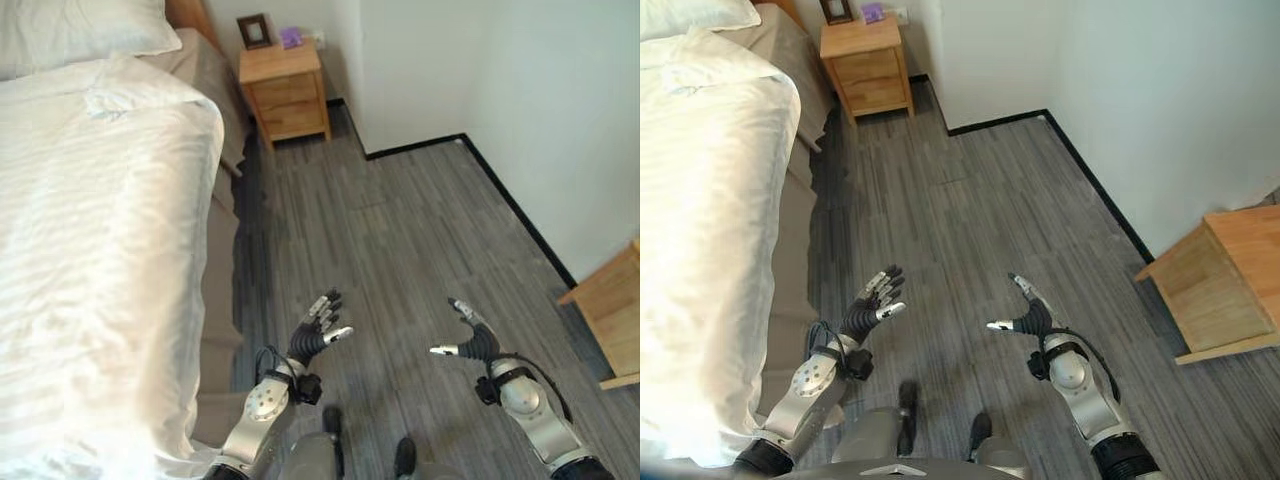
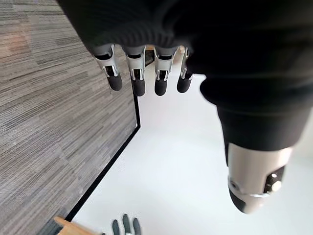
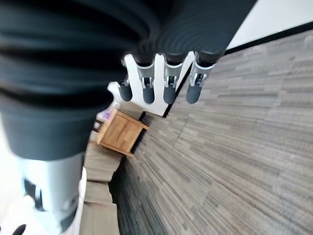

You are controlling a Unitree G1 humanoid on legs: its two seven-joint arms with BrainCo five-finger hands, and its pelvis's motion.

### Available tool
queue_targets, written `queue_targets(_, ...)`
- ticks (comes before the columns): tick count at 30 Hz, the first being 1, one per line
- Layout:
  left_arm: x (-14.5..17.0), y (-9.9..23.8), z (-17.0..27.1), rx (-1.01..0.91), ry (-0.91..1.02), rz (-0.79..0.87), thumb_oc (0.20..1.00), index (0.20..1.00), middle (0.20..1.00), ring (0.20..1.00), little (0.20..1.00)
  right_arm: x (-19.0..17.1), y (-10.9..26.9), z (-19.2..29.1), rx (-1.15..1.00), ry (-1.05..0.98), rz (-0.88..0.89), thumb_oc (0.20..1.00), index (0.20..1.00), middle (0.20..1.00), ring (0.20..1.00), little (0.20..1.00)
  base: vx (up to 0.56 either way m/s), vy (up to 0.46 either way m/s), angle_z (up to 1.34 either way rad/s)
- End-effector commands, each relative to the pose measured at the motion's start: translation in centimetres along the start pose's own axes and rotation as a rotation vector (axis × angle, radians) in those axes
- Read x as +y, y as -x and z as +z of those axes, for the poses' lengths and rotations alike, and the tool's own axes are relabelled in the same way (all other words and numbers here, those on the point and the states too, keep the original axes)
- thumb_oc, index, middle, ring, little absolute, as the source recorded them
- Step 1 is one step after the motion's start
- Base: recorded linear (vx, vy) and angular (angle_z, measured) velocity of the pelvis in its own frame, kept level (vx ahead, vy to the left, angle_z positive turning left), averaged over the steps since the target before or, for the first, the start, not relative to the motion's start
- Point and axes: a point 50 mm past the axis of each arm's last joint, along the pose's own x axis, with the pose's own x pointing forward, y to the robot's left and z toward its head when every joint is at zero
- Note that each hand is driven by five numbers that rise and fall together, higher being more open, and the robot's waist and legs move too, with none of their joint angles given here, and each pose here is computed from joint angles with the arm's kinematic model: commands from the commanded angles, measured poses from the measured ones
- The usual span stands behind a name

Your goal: Making the bed.

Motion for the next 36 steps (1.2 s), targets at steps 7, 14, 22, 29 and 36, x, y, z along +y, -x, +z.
queue_targets(7,-0.4,-0.8,3.5,-0.143,-0.049,-0.081,1.0,1.0,1.0,1.0,1.0,-0.5,-0.7,4.6,-0.238,0.06,0.015,1.0,1.0,1.0,1.0,1.0,0.26,0.094,-0.13)
queue_targets(14,-0.8,-2.5,5.1,-0.196,-0.093,-0.125,1.0,1.0,1.0,1.0,1.0,-1.3,-0.7,4.9,-0.247,0.018,-0.033,1.0,1.0,1.0,1.0,1.0,0.26,-0.038,0.93)
queue_targets(22,0.3,-1.4,3.6,-0.14,-0.069,-0.082,1.0,1.0,1.0,1.0,1.0,-0.7,0.2,3.0,-0.162,-0.019,-0.01,1.0,1.0,1.0,1.0,1.0,0.16,-0.086,0.73)
queue_targets(29,8.0,0.9,3.9,-0.082,-0.261,0.365,1.0,1.0,1.0,1.0,1.0,-2.6,-0.3,-0.9,0.034,-0.322,-0.089,1.0,1.0,1.0,1.0,1.0,0.01,0.05,0.11)
queue_targets(36,8.4,1.3,7.9,-0.303,-0.337,0.434,1.0,1.0,1.0,1.0,1.0,-6.5,-1.3,4.5,-0.243,-0.148,-0.239,1.0,1.0,1.0,1.0,1.0,0.03,0.113,-0.07)
